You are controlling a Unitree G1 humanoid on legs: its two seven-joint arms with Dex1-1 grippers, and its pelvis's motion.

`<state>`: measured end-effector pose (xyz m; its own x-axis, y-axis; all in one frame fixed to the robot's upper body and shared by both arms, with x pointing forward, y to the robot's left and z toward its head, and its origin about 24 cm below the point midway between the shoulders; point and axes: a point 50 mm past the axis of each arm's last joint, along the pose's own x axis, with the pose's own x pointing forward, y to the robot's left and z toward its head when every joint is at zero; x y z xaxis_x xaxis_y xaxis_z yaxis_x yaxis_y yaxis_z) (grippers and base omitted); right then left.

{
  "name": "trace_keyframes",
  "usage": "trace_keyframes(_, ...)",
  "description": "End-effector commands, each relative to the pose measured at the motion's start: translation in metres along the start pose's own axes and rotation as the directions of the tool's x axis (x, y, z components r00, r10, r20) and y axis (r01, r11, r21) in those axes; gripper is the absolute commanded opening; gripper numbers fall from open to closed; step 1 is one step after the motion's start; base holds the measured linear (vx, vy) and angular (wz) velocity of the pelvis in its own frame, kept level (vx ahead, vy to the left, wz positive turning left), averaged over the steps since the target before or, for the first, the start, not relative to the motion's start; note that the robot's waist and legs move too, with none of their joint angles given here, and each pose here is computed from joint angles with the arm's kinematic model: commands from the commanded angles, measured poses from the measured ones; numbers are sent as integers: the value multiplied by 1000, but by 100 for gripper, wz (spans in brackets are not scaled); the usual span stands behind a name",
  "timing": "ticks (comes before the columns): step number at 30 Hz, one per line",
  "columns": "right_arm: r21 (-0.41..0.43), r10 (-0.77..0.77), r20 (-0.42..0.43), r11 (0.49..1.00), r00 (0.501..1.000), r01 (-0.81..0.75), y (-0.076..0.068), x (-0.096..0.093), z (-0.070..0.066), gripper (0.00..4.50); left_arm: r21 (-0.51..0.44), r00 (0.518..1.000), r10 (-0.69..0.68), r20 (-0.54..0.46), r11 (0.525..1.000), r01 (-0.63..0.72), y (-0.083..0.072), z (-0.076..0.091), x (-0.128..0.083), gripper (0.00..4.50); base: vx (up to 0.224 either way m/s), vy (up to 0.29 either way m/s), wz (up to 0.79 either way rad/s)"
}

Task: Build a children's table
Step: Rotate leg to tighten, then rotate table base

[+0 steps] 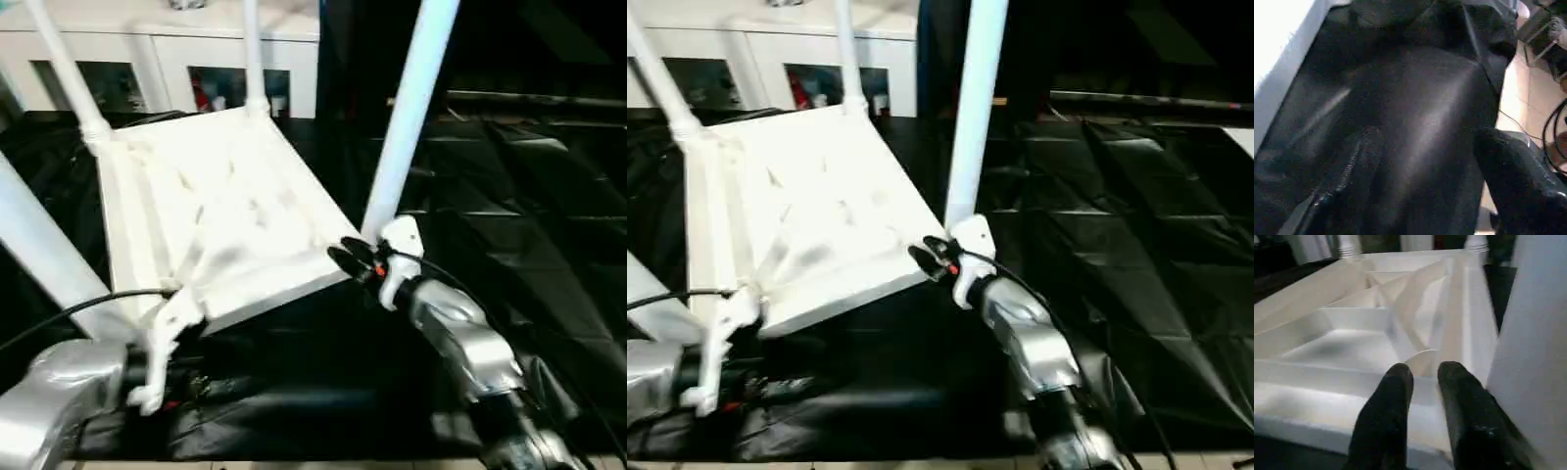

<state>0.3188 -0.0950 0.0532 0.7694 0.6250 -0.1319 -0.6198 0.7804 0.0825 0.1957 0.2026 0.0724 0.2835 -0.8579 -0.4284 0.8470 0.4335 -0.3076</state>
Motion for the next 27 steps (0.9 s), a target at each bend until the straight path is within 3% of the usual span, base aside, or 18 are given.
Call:
trace_keyframes(1, 0, -77, 10, 997, 997, 77, -11, 2, 2, 69, 12, 1000, -5, 13, 1000, 4, -4, 3, -4, 388, 0, 0, 0)
trace_keyframes(4, 1, -129, 6, 992, 992, 129, -18, 3, 2, 49, 10, 1000, -9, 17, 1000, 9, -5, 2, -7, 403, 0, 0, 0)
trace_keyframes(8, 82, -412, -15, 908, 911, 412, -56, 0, 1, 16, -18, 999, -34, 28, 999, 35, -17, -4, -19, 436, 0, 0, 0)
trace_keyframes(12, 94, -472, -13, 877, 882, 471, -67, -3, 2, 7, -33, 999, -41, 15, 999, 42, -23, -9, -25, 444, 0, 0, 0)
trace_keyframes(16, 109, -481, -8, 871, 877, 479, -71, -3, 2, 7, -40, 999, -34, 5, 999, 34, -29, -13, -31, 444, 0, 0, 0)
trace_keyframes(20, 110, -415, 10, 905, 910, 412, -66, 0, 2, 7, -8, 998, 53, 39, 999, -53, -21, -14, -44, 444, 0, 0, 0)
trace_keyframes(23, 65, -342, 12, 938, 940, 341, -58, 1, 0, 7, 26, 989, 101, 105, 994, -104, -12, -7, -52, 444, 0, 0, 0)
trace_keyframes(27, 12, -261, -48, 965, 964, 262, -50, -6, -13, 7, 54, 973, 141, 181, 987, -153, -1, 7, -62, 444, 0, 0, 0)
